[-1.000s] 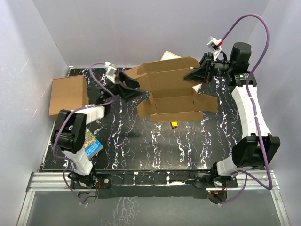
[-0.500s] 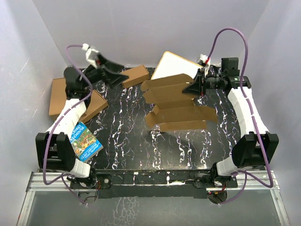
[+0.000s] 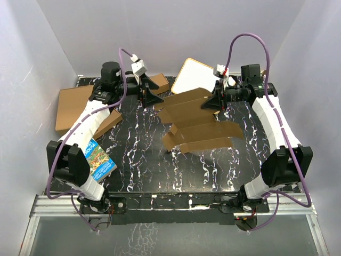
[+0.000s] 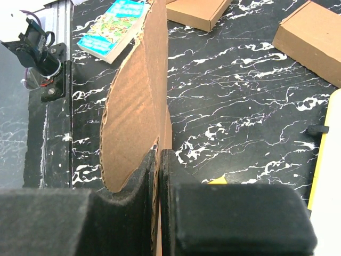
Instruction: Fold the paper box
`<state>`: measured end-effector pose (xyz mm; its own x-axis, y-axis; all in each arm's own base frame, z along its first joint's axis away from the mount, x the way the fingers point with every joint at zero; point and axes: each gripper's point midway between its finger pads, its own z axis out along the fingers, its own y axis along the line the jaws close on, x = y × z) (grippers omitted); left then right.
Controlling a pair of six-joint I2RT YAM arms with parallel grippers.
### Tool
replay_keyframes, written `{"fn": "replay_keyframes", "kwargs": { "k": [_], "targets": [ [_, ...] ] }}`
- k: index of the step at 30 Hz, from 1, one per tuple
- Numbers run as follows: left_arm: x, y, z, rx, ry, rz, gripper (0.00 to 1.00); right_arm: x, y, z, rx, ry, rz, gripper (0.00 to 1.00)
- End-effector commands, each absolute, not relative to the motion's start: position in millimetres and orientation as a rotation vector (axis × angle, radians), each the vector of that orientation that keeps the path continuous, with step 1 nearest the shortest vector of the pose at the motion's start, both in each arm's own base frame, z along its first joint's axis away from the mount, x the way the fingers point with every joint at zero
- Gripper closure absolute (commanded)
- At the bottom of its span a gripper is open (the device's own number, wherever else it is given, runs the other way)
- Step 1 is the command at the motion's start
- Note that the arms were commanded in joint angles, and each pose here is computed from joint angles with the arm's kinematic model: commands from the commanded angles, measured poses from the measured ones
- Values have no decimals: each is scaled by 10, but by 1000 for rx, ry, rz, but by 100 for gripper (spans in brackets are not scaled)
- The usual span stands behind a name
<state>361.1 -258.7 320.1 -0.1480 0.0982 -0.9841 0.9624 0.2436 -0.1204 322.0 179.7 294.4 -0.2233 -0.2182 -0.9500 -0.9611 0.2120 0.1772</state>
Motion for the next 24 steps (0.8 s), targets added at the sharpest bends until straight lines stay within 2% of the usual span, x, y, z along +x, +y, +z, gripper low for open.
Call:
{"fn": "replay_keyframes", "kwargs": {
  "k": [1,5,9,14,20,24],
  "targets": [
    [3484,-2640,3157,1140,1434,-1078,22,3215,1846,3238,-1196,1499,1042,92],
    [3467,-2715,3080,1159,1414,-1156,27,3205,1867,3268,-1203,1487,1059,92],
    [3345,-2829,3003,1194,1370,-1261,37,3205,1870,3276,-1202,1484,1066,92],
    [3256,-2928,2931,1219,1348,-1317,54,3196,1878,3279,-1201,1480,1081,92],
    [3221,-3000,2849,1240,1352,-1355,57,3184,1888,3286,-1204,1475,1087,92],
    [3202,-3010,2796,1255,1362,-1372,69,3184,1882,3290,-1205,1476,1077,92]
  ]
}}
